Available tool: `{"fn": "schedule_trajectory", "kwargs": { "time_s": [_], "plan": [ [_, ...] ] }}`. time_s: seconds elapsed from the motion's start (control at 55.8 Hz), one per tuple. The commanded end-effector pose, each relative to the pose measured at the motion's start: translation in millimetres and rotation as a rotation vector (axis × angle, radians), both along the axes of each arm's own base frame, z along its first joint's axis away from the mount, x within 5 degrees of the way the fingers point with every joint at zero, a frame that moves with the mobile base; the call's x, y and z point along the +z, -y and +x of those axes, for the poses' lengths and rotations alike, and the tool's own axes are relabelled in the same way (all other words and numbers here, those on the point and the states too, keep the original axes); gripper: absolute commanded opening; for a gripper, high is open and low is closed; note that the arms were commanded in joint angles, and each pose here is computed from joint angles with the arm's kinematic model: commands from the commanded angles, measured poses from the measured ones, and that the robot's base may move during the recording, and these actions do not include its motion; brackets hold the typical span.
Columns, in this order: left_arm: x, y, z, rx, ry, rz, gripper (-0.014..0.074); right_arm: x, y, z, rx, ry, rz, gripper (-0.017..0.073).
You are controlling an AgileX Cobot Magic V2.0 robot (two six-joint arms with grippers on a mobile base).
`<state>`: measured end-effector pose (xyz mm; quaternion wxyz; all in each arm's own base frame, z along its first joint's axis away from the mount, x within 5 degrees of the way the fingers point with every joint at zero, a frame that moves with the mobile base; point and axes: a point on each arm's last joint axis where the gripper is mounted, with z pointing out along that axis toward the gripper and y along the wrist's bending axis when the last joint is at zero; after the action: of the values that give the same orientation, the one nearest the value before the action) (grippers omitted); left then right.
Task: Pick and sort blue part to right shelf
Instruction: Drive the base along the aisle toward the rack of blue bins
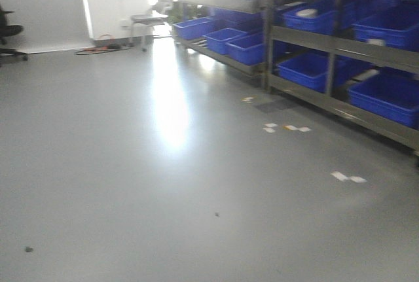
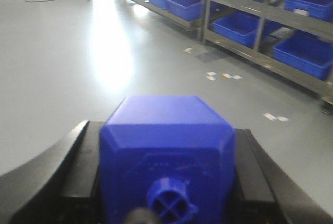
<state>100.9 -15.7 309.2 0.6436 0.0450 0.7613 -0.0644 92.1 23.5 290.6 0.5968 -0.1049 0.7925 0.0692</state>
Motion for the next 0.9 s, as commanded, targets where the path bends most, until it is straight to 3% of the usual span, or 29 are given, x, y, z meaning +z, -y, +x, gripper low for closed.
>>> {"fn": "schedule_trajectory", "kwargs": {
  "time_s": [0.0,0.878],
  "plan": [
    [17.7,-0.3,1.0,0.006,0.113,-0.025,0.0295,18.7,-0.8,1.5,0.009,0.121,0.014,0.0238],
    [17.7,-0.3,1.0,0.006,0.113,-0.025,0.0295,18.7,-0.8,1.5,0.009,0.121,0.014,0.0238]
  ]
}}
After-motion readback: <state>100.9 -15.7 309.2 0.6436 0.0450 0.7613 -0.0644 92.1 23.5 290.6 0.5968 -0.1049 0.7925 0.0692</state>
